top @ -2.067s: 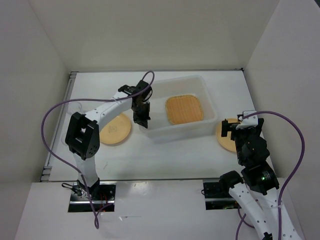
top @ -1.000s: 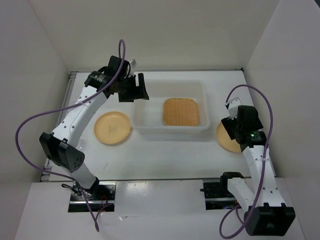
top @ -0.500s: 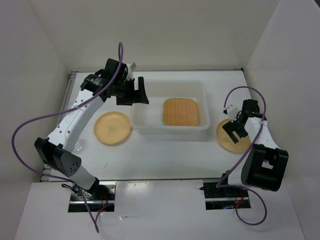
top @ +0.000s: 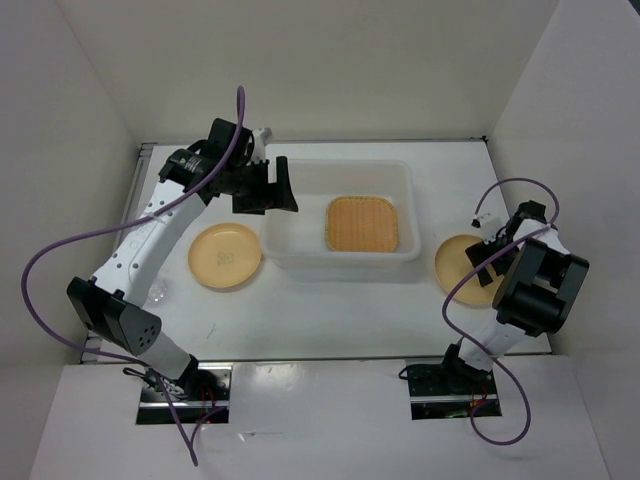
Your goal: Place the mixed dishes into the plastic bin
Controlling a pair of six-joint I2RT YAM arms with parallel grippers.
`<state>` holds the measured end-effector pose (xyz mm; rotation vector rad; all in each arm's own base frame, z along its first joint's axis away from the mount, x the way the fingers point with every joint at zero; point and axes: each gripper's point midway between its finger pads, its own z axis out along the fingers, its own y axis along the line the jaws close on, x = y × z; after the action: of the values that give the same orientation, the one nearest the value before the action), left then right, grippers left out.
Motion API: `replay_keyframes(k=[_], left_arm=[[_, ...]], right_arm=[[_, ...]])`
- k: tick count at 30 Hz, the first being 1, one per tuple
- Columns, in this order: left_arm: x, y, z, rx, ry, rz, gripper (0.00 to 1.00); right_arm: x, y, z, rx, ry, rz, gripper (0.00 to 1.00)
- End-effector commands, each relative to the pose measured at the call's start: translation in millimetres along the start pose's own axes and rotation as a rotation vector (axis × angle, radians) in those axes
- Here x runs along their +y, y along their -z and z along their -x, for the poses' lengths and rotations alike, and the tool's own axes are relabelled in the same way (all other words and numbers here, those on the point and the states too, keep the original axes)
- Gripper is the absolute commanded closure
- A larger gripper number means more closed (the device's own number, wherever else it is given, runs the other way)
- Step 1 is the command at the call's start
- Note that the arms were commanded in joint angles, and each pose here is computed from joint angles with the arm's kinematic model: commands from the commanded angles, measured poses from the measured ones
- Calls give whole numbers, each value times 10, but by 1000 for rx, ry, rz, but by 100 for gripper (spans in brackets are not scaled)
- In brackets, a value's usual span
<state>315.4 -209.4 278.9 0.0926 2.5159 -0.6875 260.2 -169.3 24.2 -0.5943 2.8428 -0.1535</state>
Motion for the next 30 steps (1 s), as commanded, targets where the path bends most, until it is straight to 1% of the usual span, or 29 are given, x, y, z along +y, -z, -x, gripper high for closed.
replay_keyframes(k=[1, 6, 10, 11, 13, 14, 15, 16, 18, 21, 22, 24, 25, 27, 28, 30], left_arm=[[-36, 92, -33, 0, -20, -26, 6], [-29, 23, -21, 9, 2, -22, 6], [-48, 10, -10, 13, 2, -31, 6], [-64, 28, 13, 5, 0, -35, 6], [-58, 47, 23, 1, 0, -26, 6], [-57, 47, 23, 1, 0, -26, 6], [-48, 51, 0, 10, 3, -22, 6], [-48, 51, 0, 10, 3, -22, 6], [-33, 49, 7, 6, 3, -14, 6], [-20, 22, -4, 9, 3, -12, 6], [-5, 1, -31, 18, 17, -8, 6], [-9, 12, -29, 10, 15, -12, 6], [-13, 12, -29, 10, 24, -12, 6], [-5, -10, -33, 10, 24, -11, 6], [-5, -10, -33, 10, 24, -12, 6], [-24, 12, -5, 1, 21, -16, 6]], right_arm=[[-68, 56, 152, -81, 7, -7, 3], [15, 19, 198, -113, -3, 6, 3], [120, -145, 161, -93, -32, 69, 3], [169, -189, 123, -75, -45, 92, 4], [295, -330, 72, -43, -69, 169, 10], [334, -384, 42, -28, -86, 187, 12], [333, -408, 31, -23, -111, 203, 17], [340, -464, 21, -12, -114, 217, 18], [248, -456, 47, -42, -141, 217, 22], [234, -479, 55, -34, -143, 226, 44], [277, -500, 22, -19, -147, 245, 63], [209, -508, 36, -8, -164, 227, 76], [219, -537, 6, 7, -165, 230, 88], [173, -526, -1, 20, -180, 210, 97], [135, -550, -20, 25, -177, 186, 100], [77, -472, 9, 13, -172, 156, 100]])
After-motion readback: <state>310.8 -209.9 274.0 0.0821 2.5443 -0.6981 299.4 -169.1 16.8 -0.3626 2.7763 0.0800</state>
